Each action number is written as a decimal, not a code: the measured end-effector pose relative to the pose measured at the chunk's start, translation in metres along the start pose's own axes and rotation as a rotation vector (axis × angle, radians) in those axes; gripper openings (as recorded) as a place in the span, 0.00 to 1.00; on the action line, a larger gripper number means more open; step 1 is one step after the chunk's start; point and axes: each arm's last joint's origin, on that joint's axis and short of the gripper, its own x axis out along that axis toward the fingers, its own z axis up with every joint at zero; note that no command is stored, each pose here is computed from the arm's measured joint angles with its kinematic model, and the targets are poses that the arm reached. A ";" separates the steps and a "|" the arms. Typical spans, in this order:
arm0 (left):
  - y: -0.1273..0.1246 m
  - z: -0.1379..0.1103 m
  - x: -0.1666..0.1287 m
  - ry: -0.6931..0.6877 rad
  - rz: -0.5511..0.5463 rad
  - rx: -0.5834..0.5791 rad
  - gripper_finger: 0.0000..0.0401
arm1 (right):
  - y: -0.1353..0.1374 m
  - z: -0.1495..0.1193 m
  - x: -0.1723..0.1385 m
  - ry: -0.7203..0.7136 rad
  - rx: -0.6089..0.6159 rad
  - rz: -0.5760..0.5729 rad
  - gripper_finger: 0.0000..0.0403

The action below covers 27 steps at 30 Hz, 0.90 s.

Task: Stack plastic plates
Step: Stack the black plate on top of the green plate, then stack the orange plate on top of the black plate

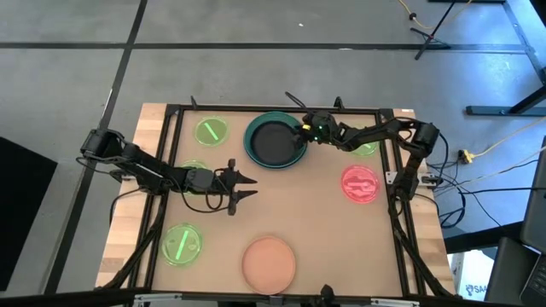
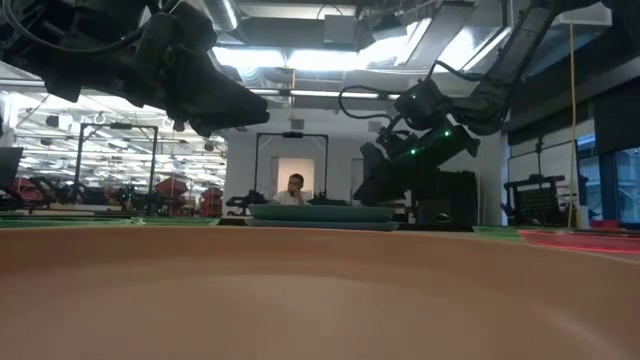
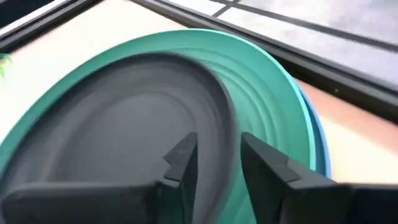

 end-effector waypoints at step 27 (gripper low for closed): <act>-0.009 -0.001 -0.002 0.007 -0.036 -0.024 0.37 | 0.202 -0.085 -0.112 0.305 -0.414 0.641 0.31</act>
